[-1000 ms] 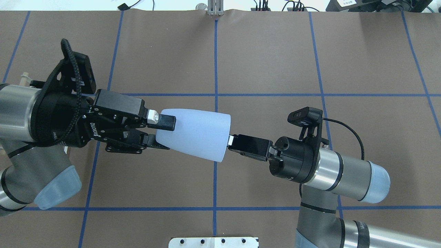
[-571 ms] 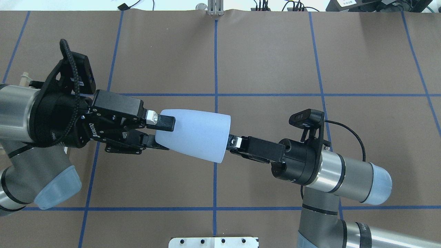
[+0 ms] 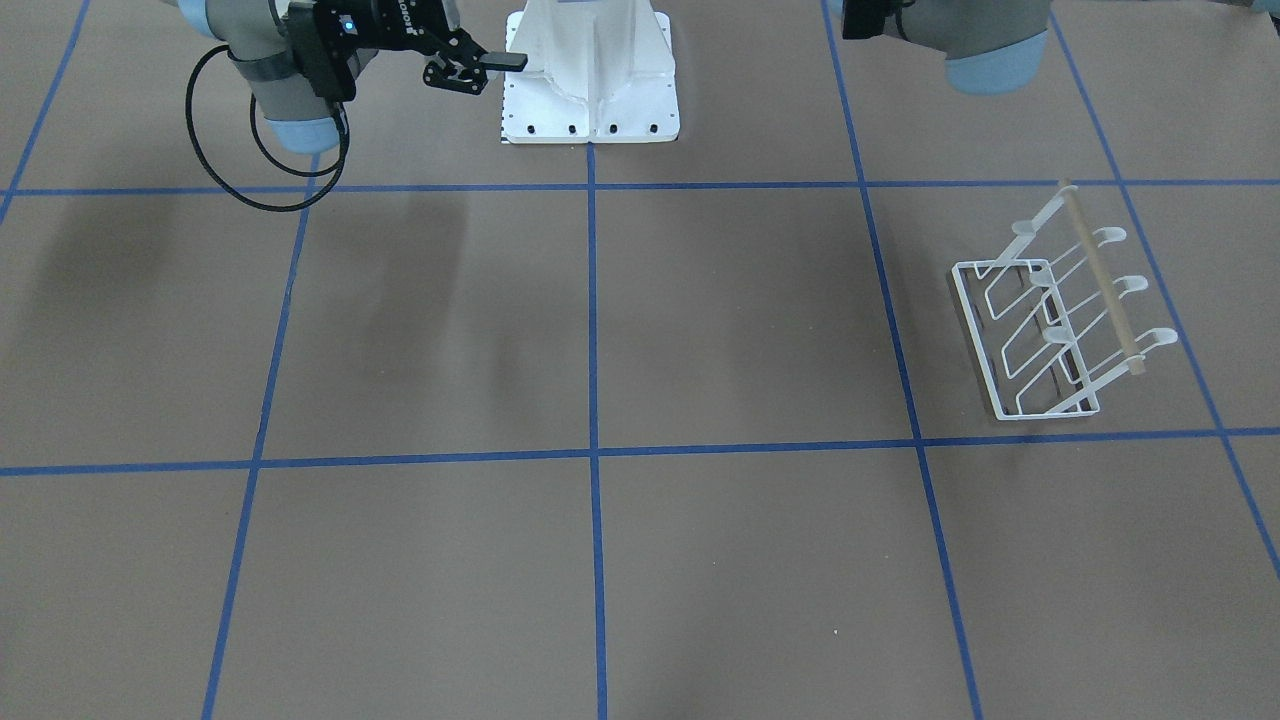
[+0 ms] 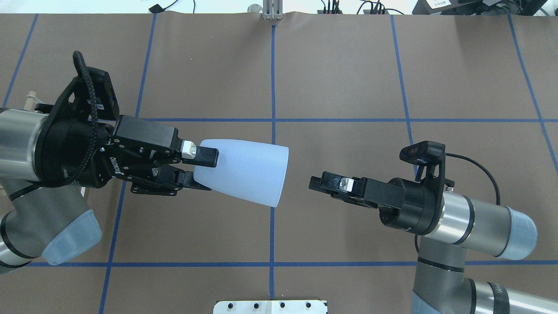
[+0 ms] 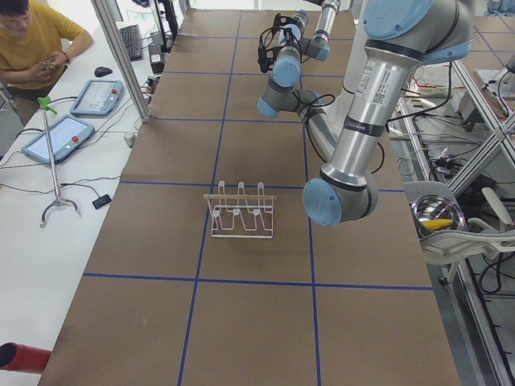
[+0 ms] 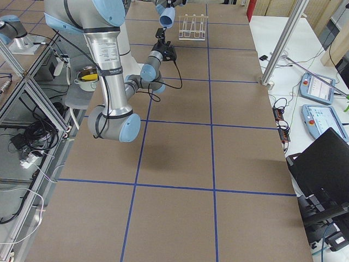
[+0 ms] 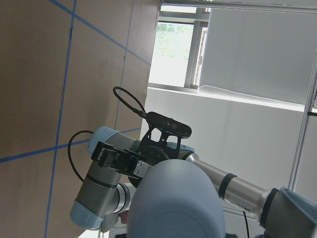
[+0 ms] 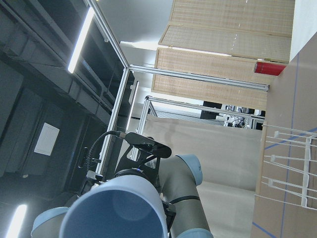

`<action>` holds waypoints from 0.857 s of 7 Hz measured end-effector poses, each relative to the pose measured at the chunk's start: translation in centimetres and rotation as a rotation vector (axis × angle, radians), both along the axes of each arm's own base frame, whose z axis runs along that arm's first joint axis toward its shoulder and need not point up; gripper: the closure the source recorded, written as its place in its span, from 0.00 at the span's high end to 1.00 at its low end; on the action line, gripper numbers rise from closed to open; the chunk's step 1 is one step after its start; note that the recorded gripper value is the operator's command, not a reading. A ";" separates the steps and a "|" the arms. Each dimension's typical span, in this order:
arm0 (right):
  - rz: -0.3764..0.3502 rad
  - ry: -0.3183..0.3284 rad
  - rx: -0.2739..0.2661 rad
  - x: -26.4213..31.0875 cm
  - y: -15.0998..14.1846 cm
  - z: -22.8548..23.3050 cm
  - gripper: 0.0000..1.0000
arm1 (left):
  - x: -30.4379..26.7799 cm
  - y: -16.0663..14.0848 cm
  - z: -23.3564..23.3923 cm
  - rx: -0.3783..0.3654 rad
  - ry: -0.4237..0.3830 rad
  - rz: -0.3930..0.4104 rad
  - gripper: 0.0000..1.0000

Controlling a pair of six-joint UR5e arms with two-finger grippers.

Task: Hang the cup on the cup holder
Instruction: 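Open the right gripper and pull it back from the cup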

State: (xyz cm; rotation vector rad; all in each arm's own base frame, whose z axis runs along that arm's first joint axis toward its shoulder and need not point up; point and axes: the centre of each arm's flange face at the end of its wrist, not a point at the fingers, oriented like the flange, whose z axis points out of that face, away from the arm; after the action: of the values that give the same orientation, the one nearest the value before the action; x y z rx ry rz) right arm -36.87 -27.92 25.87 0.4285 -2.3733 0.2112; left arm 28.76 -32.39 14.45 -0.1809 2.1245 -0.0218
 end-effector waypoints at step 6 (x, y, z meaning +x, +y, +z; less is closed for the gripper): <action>0.106 0.639 -0.153 10.8 -13.9 8.5 1.00 | -2.0 -2.3 1.9 0.029 -0.048 -0.112 0.00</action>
State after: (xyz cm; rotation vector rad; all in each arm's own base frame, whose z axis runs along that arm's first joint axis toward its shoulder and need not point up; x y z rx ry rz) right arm -26.02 -41.85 34.39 0.4658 -1.6991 0.2575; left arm 26.79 -34.65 16.35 -0.0432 2.0840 -0.0608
